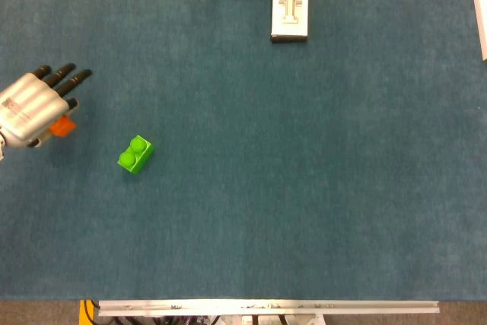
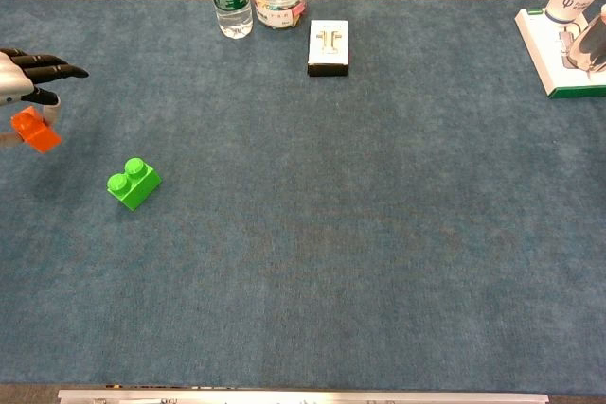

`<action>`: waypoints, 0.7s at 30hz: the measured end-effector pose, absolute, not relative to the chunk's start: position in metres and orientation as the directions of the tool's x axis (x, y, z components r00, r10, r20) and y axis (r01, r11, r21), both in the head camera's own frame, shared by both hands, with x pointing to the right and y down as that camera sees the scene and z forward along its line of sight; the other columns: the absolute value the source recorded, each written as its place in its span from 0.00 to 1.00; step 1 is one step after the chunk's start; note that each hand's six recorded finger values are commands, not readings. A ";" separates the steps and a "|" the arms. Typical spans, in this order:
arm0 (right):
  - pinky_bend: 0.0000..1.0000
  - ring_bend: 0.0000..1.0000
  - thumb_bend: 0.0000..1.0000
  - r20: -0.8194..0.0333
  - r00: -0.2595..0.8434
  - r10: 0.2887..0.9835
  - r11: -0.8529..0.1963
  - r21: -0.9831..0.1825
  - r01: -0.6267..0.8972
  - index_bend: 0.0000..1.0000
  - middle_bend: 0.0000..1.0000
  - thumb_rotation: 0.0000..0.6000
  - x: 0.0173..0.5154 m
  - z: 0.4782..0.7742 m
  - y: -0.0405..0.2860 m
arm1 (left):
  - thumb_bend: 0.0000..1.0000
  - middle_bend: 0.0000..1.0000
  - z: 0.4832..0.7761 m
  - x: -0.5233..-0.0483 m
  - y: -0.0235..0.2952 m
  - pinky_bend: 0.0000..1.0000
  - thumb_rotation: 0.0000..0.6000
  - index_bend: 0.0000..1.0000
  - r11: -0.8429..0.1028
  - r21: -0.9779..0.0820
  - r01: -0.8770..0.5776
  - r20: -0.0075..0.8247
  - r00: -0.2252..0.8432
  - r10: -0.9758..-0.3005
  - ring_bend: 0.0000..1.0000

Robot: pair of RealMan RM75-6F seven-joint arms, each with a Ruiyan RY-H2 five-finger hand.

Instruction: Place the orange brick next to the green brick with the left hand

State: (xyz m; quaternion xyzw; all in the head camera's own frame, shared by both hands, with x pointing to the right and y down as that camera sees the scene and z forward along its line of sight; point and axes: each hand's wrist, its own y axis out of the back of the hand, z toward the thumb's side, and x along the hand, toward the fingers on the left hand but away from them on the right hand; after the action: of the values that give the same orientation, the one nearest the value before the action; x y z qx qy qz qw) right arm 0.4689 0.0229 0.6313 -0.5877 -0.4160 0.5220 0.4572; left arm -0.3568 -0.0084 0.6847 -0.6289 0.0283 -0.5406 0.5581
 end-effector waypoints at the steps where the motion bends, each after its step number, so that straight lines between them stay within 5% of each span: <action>1: 0.46 0.42 0.43 -0.233 0.109 0.966 -0.235 -0.972 0.013 0.63 0.55 1.00 0.470 0.631 0.024 | 0.35 0.00 0.683 -0.357 -0.009 0.19 1.00 0.54 -0.378 -0.725 0.576 0.652 0.399 -0.645 0.00; 21: 0.46 0.42 0.44 -0.223 0.123 0.967 -0.227 -0.973 0.026 0.63 0.55 1.00 0.473 0.626 0.033 | 0.35 0.00 0.673 -0.356 0.006 0.19 1.00 0.59 -0.489 -0.668 0.562 0.694 0.231 -0.682 0.00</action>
State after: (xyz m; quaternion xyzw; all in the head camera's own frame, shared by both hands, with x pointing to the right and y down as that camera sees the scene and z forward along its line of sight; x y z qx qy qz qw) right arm 0.4733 0.0331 0.6263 -0.5924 -0.4190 0.5127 0.4590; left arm -0.3556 0.0056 0.6734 -0.6022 0.0499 -0.6180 0.5030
